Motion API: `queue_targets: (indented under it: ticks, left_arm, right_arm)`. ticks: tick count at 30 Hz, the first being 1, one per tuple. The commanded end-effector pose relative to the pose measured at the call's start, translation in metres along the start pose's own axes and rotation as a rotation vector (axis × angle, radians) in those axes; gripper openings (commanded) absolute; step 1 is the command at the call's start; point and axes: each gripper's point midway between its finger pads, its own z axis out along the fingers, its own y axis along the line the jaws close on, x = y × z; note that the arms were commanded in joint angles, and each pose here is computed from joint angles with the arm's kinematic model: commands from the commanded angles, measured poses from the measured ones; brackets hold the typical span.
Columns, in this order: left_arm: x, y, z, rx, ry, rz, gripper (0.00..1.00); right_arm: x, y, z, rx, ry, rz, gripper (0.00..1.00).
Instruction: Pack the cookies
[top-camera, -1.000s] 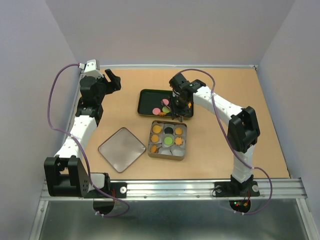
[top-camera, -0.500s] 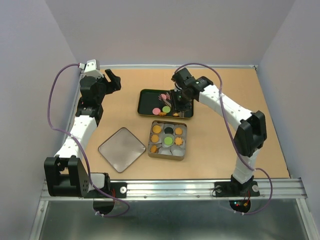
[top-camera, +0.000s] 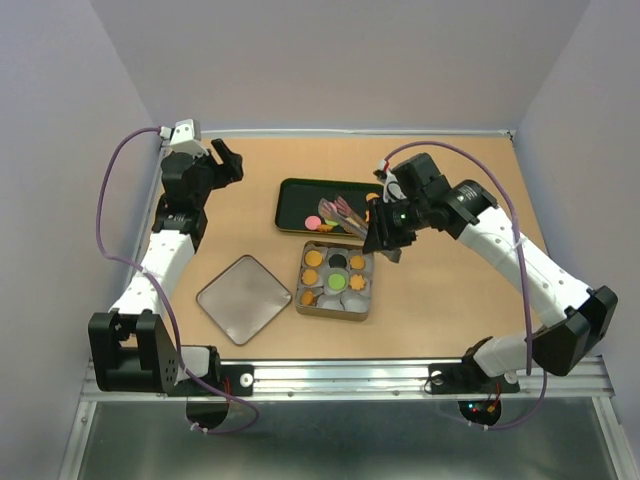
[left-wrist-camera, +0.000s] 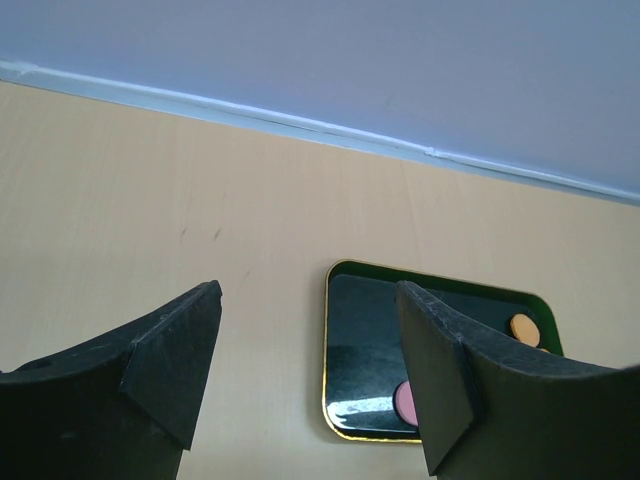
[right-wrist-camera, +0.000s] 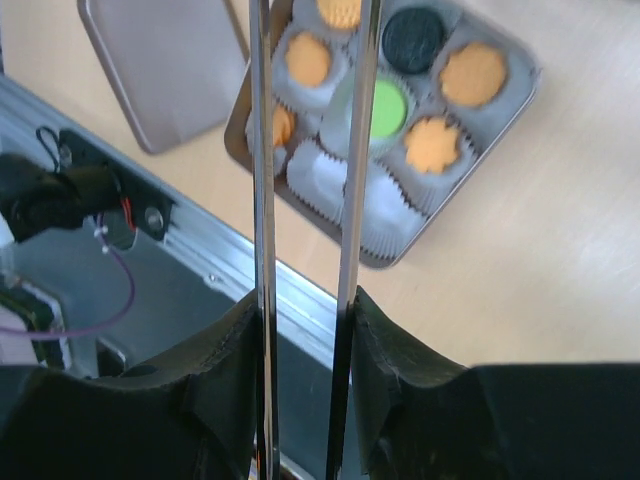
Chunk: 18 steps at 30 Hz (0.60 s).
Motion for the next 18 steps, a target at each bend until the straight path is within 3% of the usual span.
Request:
queue_targets:
  ticks: [1,10,18]
  left_arm:
    - [-0.017,-0.011,-0.001,0.03,-0.05,0.01,0.8]
    - [-0.012,-0.012,0.0,0.023,-0.039,0.018,0.8]
    - [-0.011,-0.013,0.0,0.017,-0.038,0.027,0.8]
  right_arm:
    - [0.038,0.013,-0.012,-0.102,0.071,0.019,0.4]
    - [0.121,0.017,-0.002,-0.078,0.232,-0.014,0.4]
    - [0.156,0.003,-0.013,-0.029,0.289,-0.017,0.4]
